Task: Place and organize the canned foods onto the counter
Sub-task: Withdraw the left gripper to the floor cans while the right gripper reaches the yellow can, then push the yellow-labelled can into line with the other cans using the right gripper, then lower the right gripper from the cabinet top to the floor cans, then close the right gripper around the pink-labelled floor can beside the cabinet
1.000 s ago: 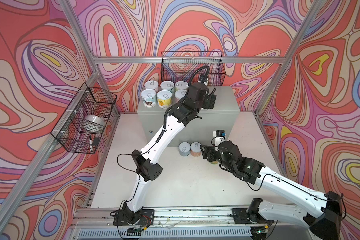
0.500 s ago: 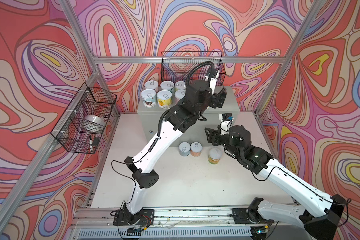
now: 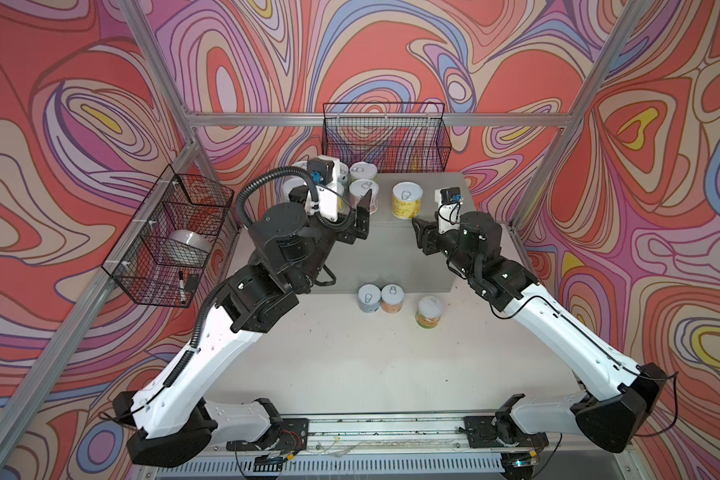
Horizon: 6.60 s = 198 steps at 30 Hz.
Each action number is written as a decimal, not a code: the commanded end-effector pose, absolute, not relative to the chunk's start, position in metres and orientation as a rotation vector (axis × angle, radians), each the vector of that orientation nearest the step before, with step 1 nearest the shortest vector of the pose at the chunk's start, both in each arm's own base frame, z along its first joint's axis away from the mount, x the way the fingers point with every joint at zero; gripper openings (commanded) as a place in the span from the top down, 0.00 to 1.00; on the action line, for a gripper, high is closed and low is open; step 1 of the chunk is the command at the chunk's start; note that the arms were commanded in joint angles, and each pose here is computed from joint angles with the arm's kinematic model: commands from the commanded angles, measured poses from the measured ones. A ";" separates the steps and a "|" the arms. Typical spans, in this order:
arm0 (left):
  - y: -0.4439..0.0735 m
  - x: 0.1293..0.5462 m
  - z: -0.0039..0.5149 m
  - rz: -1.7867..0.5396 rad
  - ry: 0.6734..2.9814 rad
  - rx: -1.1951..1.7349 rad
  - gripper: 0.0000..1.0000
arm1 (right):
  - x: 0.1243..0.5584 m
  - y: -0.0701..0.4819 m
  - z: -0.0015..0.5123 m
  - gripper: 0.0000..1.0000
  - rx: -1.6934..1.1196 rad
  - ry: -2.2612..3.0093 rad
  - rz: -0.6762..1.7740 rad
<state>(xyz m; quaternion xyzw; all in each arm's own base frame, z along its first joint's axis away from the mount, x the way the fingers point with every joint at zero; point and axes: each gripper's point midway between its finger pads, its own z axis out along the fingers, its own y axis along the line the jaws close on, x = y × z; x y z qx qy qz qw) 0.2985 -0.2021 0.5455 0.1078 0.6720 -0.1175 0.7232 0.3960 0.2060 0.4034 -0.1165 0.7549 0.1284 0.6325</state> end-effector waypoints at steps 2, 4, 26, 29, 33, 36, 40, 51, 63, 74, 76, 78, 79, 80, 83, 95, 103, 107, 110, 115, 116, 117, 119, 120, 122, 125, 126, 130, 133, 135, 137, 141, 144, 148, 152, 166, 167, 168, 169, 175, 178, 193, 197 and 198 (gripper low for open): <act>-0.174 0.293 0.502 -0.182 1.568 0.171 0.08 | 0.406 0.213 0.421 0.37 -0.314 1.680 0.305; -0.161 0.285 0.482 -0.167 1.600 0.162 0.08 | 0.411 0.217 0.422 0.37 -0.327 1.679 0.315; -0.155 0.259 0.312 -0.253 1.930 0.160 0.10 | 0.469 0.240 0.408 0.37 -0.331 1.688 0.375; -0.161 0.262 0.305 -0.259 1.940 0.170 0.10 | 0.478 0.244 0.406 0.37 -0.334 1.690 0.388; -0.167 0.267 0.295 -0.262 1.964 0.176 0.10 | 0.491 0.251 0.402 0.37 -0.329 1.692 0.404; -0.172 0.268 0.289 -0.286 1.980 0.176 0.10 | 0.497 0.255 0.405 0.37 -0.324 1.685 0.415; -0.175 0.268 0.281 -0.301 1.999 0.173 0.10 | 0.512 0.258 0.397 0.37 -0.296 1.700 0.398; -0.170 0.265 0.276 -0.292 2.010 0.154 0.11 | 0.524 0.253 0.399 0.36 -0.246 1.703 0.367; -0.174 0.267 0.265 -0.292 2.040 0.157 0.10 | 0.528 0.257 0.394 0.36 -0.239 1.717 0.385; -0.175 0.267 0.261 -0.298 2.040 0.162 0.09 | 0.506 0.260 0.393 0.35 -0.245 1.717 0.477; -0.176 0.267 0.259 -0.298 2.045 0.163 0.09 | 0.502 0.262 0.393 0.35 -0.255 1.719 0.484; -0.176 0.266 0.258 -0.299 2.046 0.161 0.09 | 0.499 0.264 0.392 0.35 -0.265 1.722 0.488; -0.175 0.267 0.258 -0.300 2.045 0.159 0.09 | 0.497 0.265 0.393 0.35 -0.269 1.722 0.488; -0.175 0.266 0.258 -0.298 2.045 0.158 0.09 | 0.497 0.267 0.392 0.36 -0.276 1.724 0.486; -0.173 0.266 0.257 -0.293 2.044 0.155 0.09 | 0.493 0.271 0.394 0.36 -0.291 1.722 0.487; -0.167 0.265 0.251 -0.266 2.054 0.148 0.09 | 0.487 0.293 0.389 0.36 -0.336 1.725 0.510; -0.163 0.265 0.244 -0.254 2.067 0.132 0.08 | 0.487 0.289 0.390 0.36 -0.326 1.729 0.468; -0.160 0.265 0.237 -0.241 2.073 0.133 0.07 | 0.481 0.275 0.403 0.33 -0.312 1.710 0.409; -0.164 0.265 0.228 -0.252 2.080 0.151 0.06 | 0.467 0.267 0.419 0.32 -0.319 1.699 0.401; -0.170 0.266 0.198 -0.253 2.112 0.180 0.04 | 0.430 0.258 0.423 0.27 -0.355 1.718 0.400; -0.173 0.269 0.198 -0.272 2.092 0.170 0.04 | 0.419 0.259 0.421 0.26 -0.372 1.724 0.392; -0.173 0.270 0.193 -0.271 2.091 0.162 0.04 | 0.406 0.260 0.419 0.24 -0.386 1.731 0.381; -0.174 0.272 0.186 -0.271 2.090 0.151 0.04 | 0.382 0.262 0.409 0.21 -0.410 1.753 0.359; -0.174 0.273 0.183 -0.270 2.089 0.142 0.03 | 0.371 0.263 0.401 0.20 -0.421 1.769 0.357; -0.177 0.275 0.177 -0.279 2.086 0.136 0.02 | 0.350 0.264 0.385 0.17 -0.423 1.803 0.369; -0.179 0.278 0.167 -0.283 2.091 0.125 0.02 | 0.327 0.260 0.350 0.15 -0.384 1.877 0.415; -0.180 0.278 0.164 -0.287 2.095 0.120 0.02 | 0.320 0.257 0.339 0.15 -0.367 1.895 0.433; -0.180 0.271 0.159 -0.338 2.096 0.112 0.02 | 0.299 0.250 0.291 0.15 -0.310 1.983 0.492; -0.181 0.267 0.161 -0.375 2.085 0.116 0.03 | 0.290 0.247 0.250 0.14 -0.277 2.057 0.504; -0.182 0.264 0.161 -0.385 2.095 0.135 0.03 | 0.286 0.248 0.229 0.14 -0.262 2.095 0.503; -0.183 0.262 0.160 -0.398 2.101 0.144 0.03 | 0.283 0.250 0.212 0.14 -0.253 2.116 0.499; -0.181 0.252 0.148 -0.416 2.131 0.176 0.03 | 0.283 0.259 0.183 0.14 -0.242 2.151 0.508; -0.180 0.249 0.149 -0.421 2.134 0.186 0.02 | 0.286 0.266 0.156 0.14 -0.238 2.185 0.512; -0.174 0.248 0.149 -0.408 2.133 0.182 0.02 | 0.293 0.266 0.119 0.16 -0.223 2.245 0.433; -0.170 0.246 0.145 -0.405 2.141 0.171 0.02 | 0.298 0.266 0.098 0.15 -0.226 2.270 0.382; -0.168 0.248 0.134 -0.397 2.156 0.149 0.03 | 0.332 0.249 0.063 0.11 -0.180 2.289 0.318; -0.168 0.249 0.133 -0.391 2.158 0.149 0.03 | 0.336 0.250 0.063 0.12 -0.192 2.285 0.304; -0.168 0.249 0.132 -0.387 2.160 0.151 0.03 | 0.339 0.251 0.063 0.12 -0.204 2.281 0.297; -0.168 0.249 0.131 -0.382 2.166 0.153 0.03 | 0.342 0.254 0.063 0.11 -0.217 2.274 0.306; -0.166 0.249 0.127 -0.374 2.180 0.141 0.03 | 0.356 0.261 0.054 0.12 -0.244 2.276 0.296; -0.165 0.249 0.126 -0.376 2.178 0.135 0.04 | 0.364 0.261 0.054 0.12 -0.239 2.256 0.276; -0.168 0.252 0.118 -0.362 2.193 0.138 0.04 | 0.394 0.260 0.046 0.05 -0.267 2.165 0.203; -0.169 0.253 0.116 -0.361 2.196 0.139 0.04 | 0.401 0.259 0.042 0.05 -0.261 2.173 0.201; -0.169 0.253 0.115 -0.357 2.198 0.139 0.04 | 0.402 0.259 0.042 0.05 -0.262 2.172 0.205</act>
